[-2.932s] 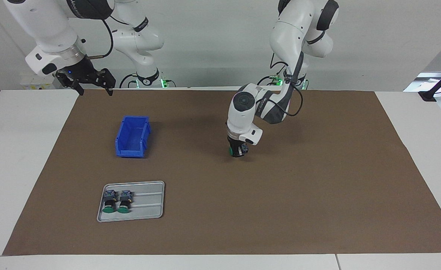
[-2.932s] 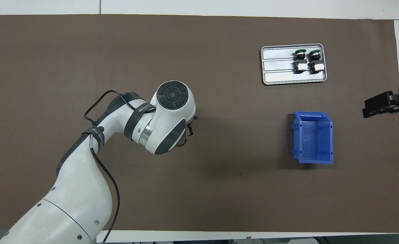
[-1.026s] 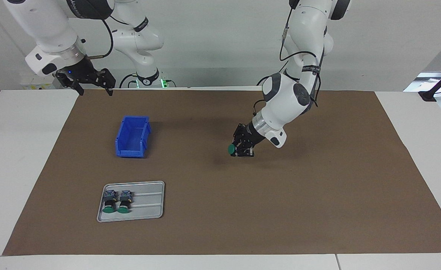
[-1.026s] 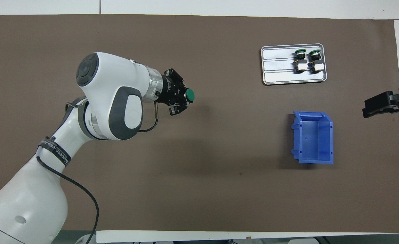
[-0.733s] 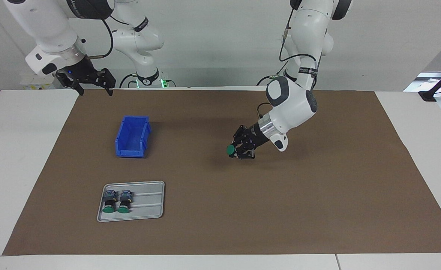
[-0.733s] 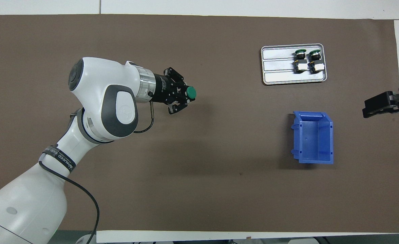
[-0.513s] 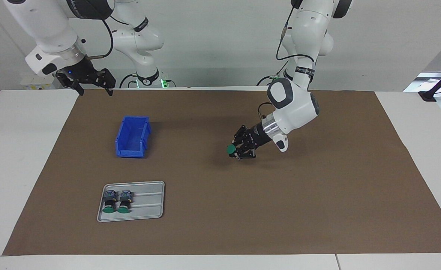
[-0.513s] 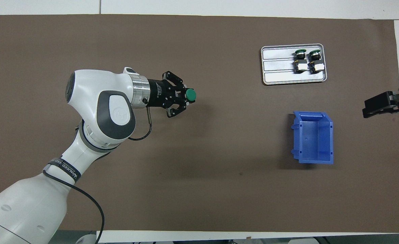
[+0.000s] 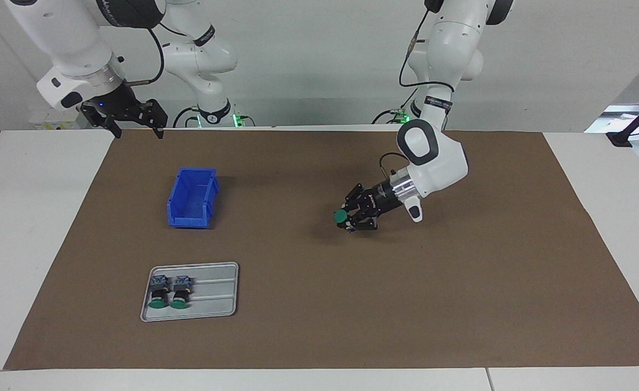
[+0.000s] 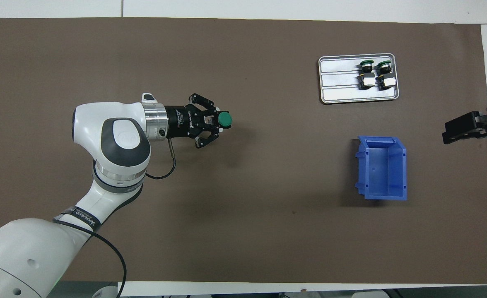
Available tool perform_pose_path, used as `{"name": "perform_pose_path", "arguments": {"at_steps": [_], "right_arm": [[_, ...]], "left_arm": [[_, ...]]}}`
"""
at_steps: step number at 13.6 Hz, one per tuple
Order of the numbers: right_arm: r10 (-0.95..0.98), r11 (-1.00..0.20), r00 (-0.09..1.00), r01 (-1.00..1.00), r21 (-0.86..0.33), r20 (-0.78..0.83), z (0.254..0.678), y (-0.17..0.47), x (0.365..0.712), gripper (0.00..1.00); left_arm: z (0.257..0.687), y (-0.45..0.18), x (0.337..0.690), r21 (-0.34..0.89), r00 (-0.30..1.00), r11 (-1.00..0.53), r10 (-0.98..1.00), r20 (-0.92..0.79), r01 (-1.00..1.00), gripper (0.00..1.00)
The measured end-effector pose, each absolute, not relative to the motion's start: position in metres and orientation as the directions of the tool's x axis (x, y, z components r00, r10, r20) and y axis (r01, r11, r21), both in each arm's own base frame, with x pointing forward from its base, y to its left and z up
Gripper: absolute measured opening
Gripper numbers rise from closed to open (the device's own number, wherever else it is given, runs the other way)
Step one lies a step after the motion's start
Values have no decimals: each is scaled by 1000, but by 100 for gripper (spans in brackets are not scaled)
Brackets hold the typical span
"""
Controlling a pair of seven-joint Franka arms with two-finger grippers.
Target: Place and press button with both arms
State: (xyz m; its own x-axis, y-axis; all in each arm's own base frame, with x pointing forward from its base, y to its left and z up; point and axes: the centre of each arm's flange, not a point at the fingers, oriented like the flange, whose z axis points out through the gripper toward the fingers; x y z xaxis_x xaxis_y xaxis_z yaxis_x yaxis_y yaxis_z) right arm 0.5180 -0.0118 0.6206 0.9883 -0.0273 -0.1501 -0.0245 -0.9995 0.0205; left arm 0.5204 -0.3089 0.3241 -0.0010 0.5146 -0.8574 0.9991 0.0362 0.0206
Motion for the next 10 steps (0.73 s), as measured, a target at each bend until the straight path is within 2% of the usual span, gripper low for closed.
{"name": "perform_pose_path", "arguments": {"at_steps": [4, 10], "right_arm": [[-27, -999, 988, -25, 21, -150, 621, -12, 518, 99], [-27, -999, 988, -25, 21, -150, 621, -12, 518, 99]], "left_arm": [[315, -298, 519, 24, 0, 50, 439, -899, 998, 33], [286, -295, 495, 46, 26, 48, 356, -934, 998, 33]]}}
